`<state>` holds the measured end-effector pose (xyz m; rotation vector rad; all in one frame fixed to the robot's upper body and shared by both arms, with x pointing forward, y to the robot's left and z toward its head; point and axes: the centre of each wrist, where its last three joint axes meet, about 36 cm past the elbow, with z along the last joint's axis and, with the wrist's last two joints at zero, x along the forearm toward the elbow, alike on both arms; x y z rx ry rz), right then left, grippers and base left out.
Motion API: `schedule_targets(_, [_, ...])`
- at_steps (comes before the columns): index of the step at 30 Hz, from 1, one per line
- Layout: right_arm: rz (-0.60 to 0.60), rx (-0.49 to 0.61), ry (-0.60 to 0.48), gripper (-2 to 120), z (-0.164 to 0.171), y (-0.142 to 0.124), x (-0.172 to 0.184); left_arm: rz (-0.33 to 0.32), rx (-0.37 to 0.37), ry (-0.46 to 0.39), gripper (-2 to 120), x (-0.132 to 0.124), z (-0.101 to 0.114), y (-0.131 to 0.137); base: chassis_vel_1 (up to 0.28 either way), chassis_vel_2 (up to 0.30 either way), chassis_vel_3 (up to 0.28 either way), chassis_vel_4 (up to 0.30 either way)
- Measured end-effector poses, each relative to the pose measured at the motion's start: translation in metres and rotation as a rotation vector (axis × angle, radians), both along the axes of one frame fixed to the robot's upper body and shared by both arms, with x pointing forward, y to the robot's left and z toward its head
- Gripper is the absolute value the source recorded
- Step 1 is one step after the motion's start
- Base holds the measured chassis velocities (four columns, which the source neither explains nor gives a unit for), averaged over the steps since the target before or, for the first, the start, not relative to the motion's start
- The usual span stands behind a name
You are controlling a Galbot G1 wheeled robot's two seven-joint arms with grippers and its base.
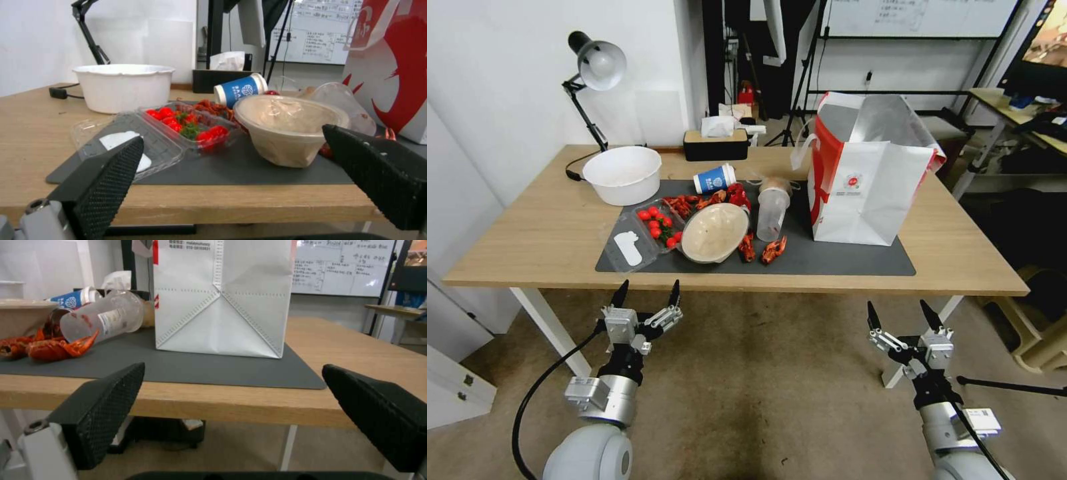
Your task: Pick up the food delivery bag from the floor and place it on the table.
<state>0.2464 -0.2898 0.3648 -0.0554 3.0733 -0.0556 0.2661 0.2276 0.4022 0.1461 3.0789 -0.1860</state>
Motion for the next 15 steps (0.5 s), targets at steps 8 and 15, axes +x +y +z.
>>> schedule_targets(8, [0.004,-0.001,0.0,100,0.0034,0.0007,0.0006,-0.003,0.002,-0.004,100,0.0001,0.0011,0.0003,0.0,0.0,0.0,0.0])
schedule_targets(15, [0.005,-0.004,0.002,100,0.0049,-0.0001,-0.0003,-0.004,0.003,-0.005,100,0.0006,0.0012,0.0005,0.0,0.0,0.0,0.0])
